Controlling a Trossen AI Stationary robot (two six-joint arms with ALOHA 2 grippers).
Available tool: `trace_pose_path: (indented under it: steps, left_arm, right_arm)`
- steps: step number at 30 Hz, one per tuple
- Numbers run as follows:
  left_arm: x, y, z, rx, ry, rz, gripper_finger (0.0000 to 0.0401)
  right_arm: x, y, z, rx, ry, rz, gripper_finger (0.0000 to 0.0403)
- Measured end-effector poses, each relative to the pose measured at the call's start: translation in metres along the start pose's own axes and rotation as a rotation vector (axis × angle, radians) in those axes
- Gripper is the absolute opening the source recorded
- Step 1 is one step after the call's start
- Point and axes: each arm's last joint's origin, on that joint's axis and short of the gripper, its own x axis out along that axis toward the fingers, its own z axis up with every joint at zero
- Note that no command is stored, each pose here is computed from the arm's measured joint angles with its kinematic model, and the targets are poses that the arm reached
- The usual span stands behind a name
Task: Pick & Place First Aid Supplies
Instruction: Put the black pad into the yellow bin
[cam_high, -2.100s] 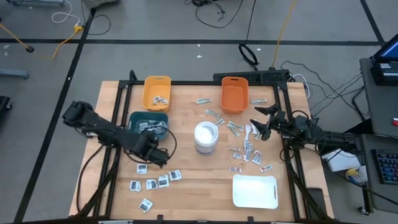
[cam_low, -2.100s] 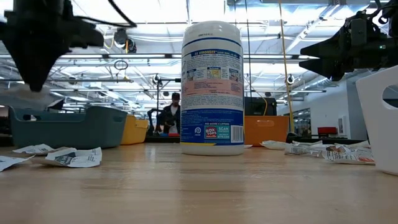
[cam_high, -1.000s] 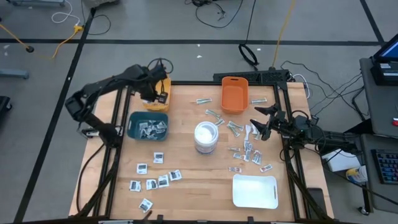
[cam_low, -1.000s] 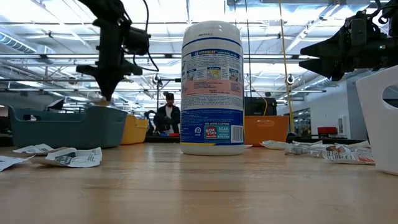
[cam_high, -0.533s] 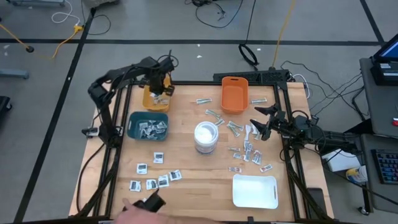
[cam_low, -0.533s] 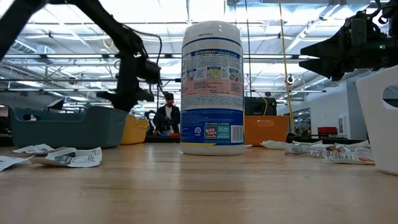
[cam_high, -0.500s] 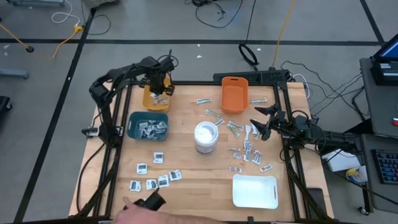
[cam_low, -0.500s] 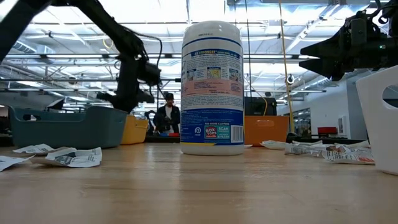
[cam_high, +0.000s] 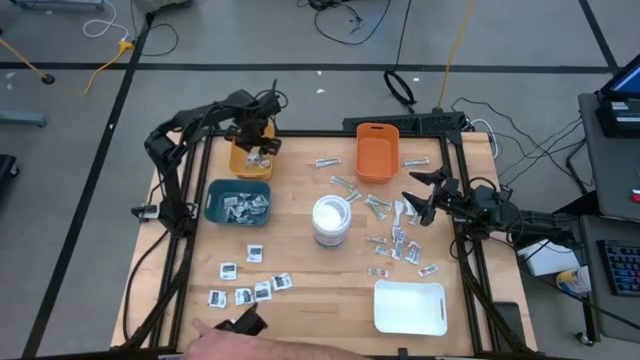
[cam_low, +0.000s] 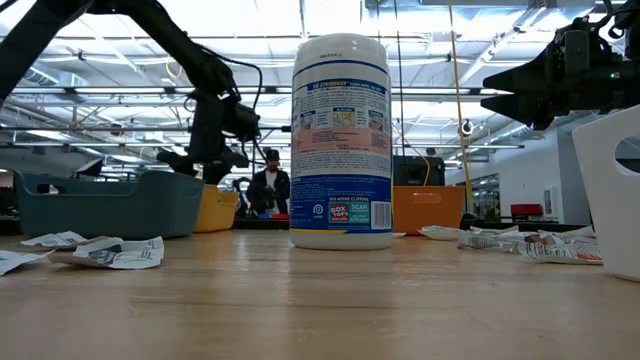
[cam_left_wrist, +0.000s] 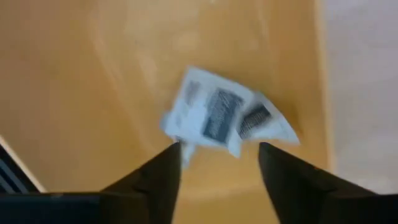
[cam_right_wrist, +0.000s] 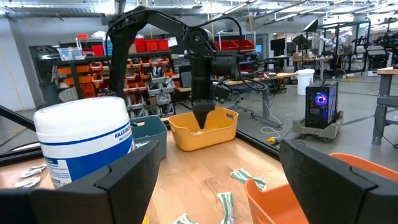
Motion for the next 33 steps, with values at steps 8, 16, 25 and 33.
trace_pose_path:
  steps: [8, 16, 25, 33]
  left_arm:
    - [-0.034, -0.005, -0.023, -0.031, -0.044, -0.081, 0.0296]
    - [-0.062, -0.025, -0.067, -0.039, -0.149, -0.073, 0.0304]
    - [-0.053, -0.072, -0.158, 0.065, -0.154, -0.151, 0.0288]
    - [-0.036, -0.098, -0.24, 0.083, -0.062, -0.148, 0.0274]
  right_arm:
    - [0.0, 0.0, 0.0, 0.0, 0.0, 0.0, 0.0321]
    - [0.0, 0.0, 0.0, 0.0, 0.0, 0.0, 0.0324]
    - [0.0, 0.0, 0.0, 0.0, 0.0, 0.0, 0.0324]
    - [0.0, 0.0, 0.0, 0.0, 0.0, 0.0, 0.0322]
